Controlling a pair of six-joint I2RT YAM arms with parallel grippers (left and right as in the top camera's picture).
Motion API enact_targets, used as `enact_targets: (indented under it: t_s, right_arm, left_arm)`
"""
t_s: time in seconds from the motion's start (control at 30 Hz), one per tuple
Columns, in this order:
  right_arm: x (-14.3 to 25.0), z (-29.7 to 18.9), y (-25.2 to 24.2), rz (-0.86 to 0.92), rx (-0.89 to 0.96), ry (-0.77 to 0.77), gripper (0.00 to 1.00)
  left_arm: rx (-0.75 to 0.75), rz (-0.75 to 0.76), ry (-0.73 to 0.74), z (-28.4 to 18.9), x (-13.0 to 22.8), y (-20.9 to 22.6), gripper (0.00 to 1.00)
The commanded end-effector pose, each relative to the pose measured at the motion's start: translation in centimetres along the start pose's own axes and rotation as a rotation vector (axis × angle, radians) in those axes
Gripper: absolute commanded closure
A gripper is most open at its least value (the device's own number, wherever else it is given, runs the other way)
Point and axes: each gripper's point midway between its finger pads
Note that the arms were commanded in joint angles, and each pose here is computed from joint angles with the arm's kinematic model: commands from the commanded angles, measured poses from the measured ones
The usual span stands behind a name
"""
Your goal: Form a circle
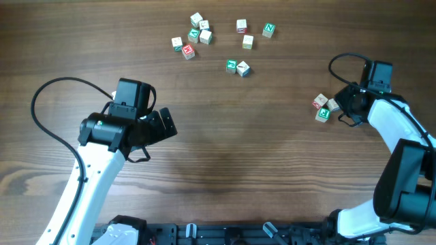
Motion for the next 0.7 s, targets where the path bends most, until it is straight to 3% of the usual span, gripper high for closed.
enact_targets:
  t_s: [0.0,0.47,0.67]
  right_arm:
    - [0.4,0.4,-0.3,-0.003,0.002,0.028,0.96]
    - [0.8,0.4,-0.5,0.000,0.009,0.044,0.96]
    - [-1.5,0.4,0.1,-0.045,0.002,-0.061,0.96]
  left_arm:
    - [0.002,-0.002,0.001,0.0,0.0,0.1,0.00]
    - [0.002,-0.003,0.001,0.0,0.0,0.1,0.00]
    - [0.002,-0.003,0.001,0.0,0.0,0.1,0.00]
Point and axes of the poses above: each gripper's point midway between its finger pads, its own z axis out along the fingers, its own y axis along the line the jaws close on, x = y × z, and after that the axes turned 7 degrees about z, right-handed
